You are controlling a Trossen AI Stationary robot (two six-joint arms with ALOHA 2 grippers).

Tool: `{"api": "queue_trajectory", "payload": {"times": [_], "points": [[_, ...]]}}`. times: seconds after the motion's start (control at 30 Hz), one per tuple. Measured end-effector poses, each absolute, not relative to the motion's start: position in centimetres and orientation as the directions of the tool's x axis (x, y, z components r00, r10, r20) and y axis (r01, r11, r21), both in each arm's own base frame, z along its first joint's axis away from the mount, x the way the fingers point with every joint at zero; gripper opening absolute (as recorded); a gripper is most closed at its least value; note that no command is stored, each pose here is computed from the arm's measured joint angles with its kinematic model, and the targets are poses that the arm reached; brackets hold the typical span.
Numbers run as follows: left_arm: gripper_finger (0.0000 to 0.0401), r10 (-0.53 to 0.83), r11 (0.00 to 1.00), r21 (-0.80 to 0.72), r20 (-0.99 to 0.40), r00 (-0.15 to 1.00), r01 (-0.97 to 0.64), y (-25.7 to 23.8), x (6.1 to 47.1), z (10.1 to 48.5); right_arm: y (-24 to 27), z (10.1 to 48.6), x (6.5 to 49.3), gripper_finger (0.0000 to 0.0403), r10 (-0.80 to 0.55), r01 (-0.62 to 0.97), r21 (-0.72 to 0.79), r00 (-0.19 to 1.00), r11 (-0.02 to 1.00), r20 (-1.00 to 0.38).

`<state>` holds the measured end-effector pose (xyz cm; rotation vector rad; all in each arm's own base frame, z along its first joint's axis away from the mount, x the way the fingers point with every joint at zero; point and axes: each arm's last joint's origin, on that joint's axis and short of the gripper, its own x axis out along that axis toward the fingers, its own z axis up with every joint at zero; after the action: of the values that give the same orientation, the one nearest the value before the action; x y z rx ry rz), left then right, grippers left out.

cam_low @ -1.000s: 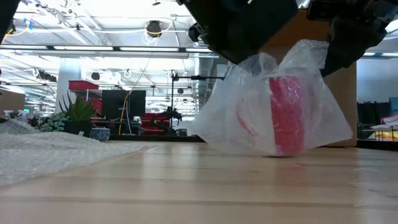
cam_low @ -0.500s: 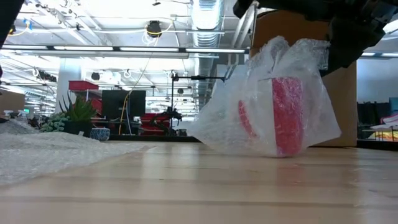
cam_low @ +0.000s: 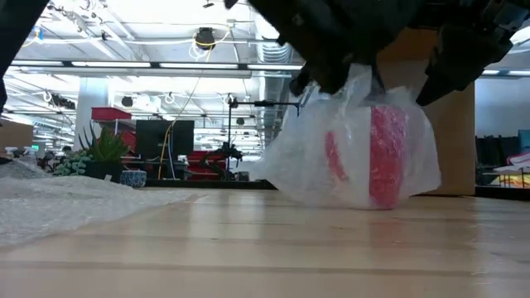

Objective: Wrap mug
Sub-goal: Wrap the red mug in the right bubble wrap

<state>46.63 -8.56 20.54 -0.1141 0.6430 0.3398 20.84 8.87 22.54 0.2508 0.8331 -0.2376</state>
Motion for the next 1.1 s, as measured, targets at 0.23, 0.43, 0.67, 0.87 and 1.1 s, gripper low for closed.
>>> {"api": "queue_trajectory", "payload": {"times": [0.23,0.43,0.67,0.87,1.1], "points": [[0.0,0.272,0.917,-0.064,-0.62,0.736,-0.393,-7.5,46.0,18.2,9.1,22.6,20.8,0.0,-0.099,0.285,0.122,0.651,0.951,-0.753],[0.0,0.23,0.926,-0.103,-0.606,0.762,-0.362,-7.1,45.9,17.3,9.4,24.5,21.5,0.0,-0.077,0.242,0.131,0.693,0.961,-0.717],[0.0,0.221,0.935,-0.093,-0.6,0.769,-0.341,-7.3,46.0,17.3,7.1,23.8,23.8,0.0,-0.141,0.282,0.064,0.649,0.957,-0.748],[0.0,0.186,0.949,-0.087,-0.624,0.759,-0.303,-8.1,45.4,17.9,6.6,21.7,26.4,0.0,-0.14,0.262,0.018,0.569,0.965,-0.81],[0.0,0.147,0.963,-0.058,-0.706,0.692,-0.264,-9.6,41.2,23.1,6.6,21.0,28.0,0.0,-0.138,0.23,-0.018,0.518,0.973,-0.844]]}}
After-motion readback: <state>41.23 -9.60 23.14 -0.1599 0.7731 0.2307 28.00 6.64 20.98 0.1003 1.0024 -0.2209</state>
